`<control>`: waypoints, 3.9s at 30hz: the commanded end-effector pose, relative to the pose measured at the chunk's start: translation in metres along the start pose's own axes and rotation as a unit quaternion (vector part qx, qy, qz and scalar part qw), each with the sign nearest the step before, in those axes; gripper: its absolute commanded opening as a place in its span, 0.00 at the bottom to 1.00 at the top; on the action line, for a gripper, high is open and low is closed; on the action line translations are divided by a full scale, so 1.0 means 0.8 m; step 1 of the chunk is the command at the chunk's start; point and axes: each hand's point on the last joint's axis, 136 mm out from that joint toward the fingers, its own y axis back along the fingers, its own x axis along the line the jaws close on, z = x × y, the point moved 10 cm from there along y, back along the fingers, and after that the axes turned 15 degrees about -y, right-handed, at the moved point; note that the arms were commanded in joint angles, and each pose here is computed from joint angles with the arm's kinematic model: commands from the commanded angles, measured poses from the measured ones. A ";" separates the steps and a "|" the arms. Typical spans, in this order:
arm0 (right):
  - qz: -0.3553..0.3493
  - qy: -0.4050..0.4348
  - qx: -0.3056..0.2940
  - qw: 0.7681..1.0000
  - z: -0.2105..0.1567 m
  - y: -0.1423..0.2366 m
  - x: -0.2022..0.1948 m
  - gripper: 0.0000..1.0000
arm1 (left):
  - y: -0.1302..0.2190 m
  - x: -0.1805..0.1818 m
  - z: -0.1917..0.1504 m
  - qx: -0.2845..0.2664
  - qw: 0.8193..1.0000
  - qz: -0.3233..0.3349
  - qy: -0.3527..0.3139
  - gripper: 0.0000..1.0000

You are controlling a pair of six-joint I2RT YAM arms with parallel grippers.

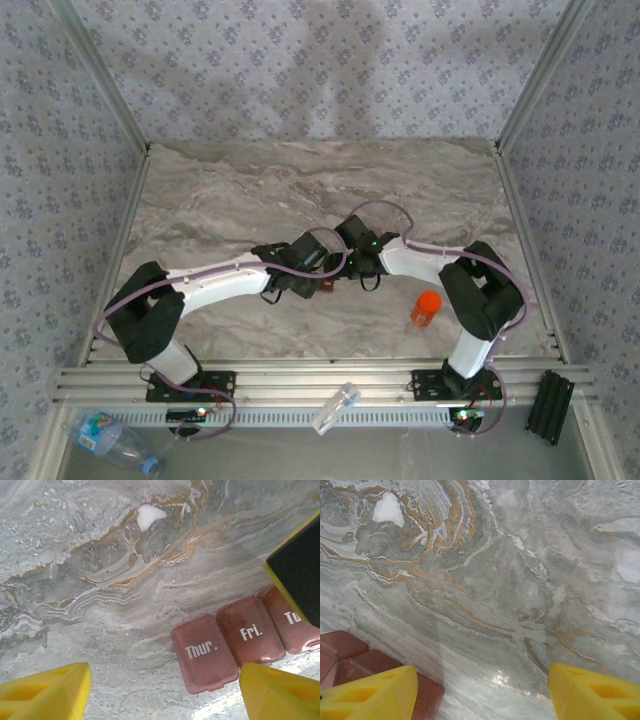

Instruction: Sort the pills into containers

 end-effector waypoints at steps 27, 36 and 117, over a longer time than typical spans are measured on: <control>-0.025 0.013 0.023 0.999 -0.041 -0.005 0.003 0.71 | 0.020 0.038 -0.032 -0.017 0.998 -0.002 0.059 0.78; -0.029 0.009 0.028 0.999 -0.045 -0.012 -0.002 0.71 | 0.008 0.023 -0.045 0.000 0.997 -0.054 0.047 0.78; -0.038 0.013 0.036 0.999 -0.054 -0.020 -0.002 0.70 | -0.058 0.058 0.040 -0.003 0.996 -0.030 0.082 0.78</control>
